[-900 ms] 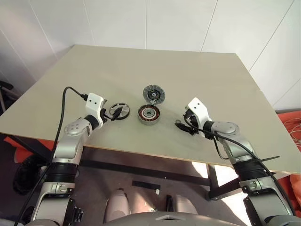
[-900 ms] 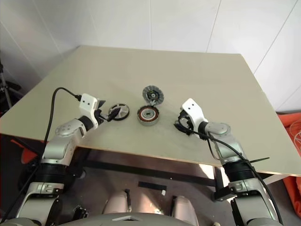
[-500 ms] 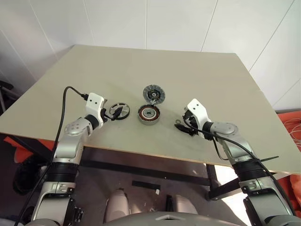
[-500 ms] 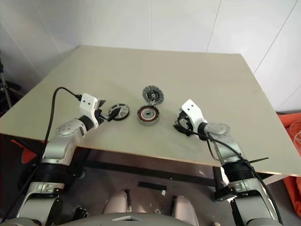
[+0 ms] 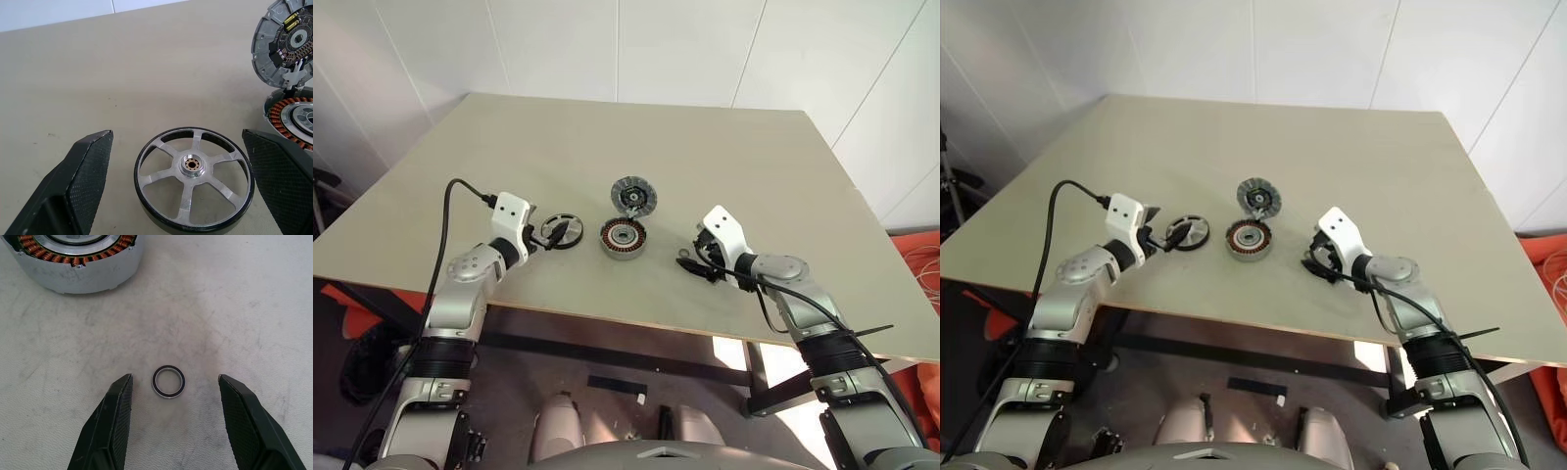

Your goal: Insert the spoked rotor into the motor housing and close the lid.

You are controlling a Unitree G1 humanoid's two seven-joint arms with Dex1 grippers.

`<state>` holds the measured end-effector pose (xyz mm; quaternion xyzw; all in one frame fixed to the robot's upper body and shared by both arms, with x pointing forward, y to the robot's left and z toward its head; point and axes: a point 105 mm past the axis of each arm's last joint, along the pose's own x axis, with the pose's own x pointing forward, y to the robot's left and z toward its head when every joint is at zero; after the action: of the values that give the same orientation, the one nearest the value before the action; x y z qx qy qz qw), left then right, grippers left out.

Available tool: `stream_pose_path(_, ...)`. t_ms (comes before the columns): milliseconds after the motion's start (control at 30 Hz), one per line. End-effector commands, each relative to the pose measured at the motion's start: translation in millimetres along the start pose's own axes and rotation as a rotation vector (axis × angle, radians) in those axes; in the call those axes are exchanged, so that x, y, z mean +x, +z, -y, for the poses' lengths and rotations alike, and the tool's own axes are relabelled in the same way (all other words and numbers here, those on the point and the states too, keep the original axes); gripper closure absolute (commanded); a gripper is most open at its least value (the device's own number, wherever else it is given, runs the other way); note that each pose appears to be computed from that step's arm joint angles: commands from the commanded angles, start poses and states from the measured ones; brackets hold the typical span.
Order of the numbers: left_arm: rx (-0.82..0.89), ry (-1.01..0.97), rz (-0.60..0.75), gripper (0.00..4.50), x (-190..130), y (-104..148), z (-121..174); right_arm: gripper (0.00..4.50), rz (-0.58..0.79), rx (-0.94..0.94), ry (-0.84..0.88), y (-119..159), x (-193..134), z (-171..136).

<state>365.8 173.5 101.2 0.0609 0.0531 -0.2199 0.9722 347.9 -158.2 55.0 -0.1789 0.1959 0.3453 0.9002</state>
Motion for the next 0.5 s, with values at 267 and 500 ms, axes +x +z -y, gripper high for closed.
stream_pose_path(267, 0.045, 0.009, 0.06, 0.0, -1.3, 19.8, -3.0, 1.37, 0.033, 0.004, -0.008, 8.4, 3.6, 3.4)
stream_pose_path(500, 0.053, 0.011, 0.061, 0.0, -1.1, 20.5, -2.7, 3.22, 0.032, 0.004, -0.011, 7.7, 3.6, 4.2)
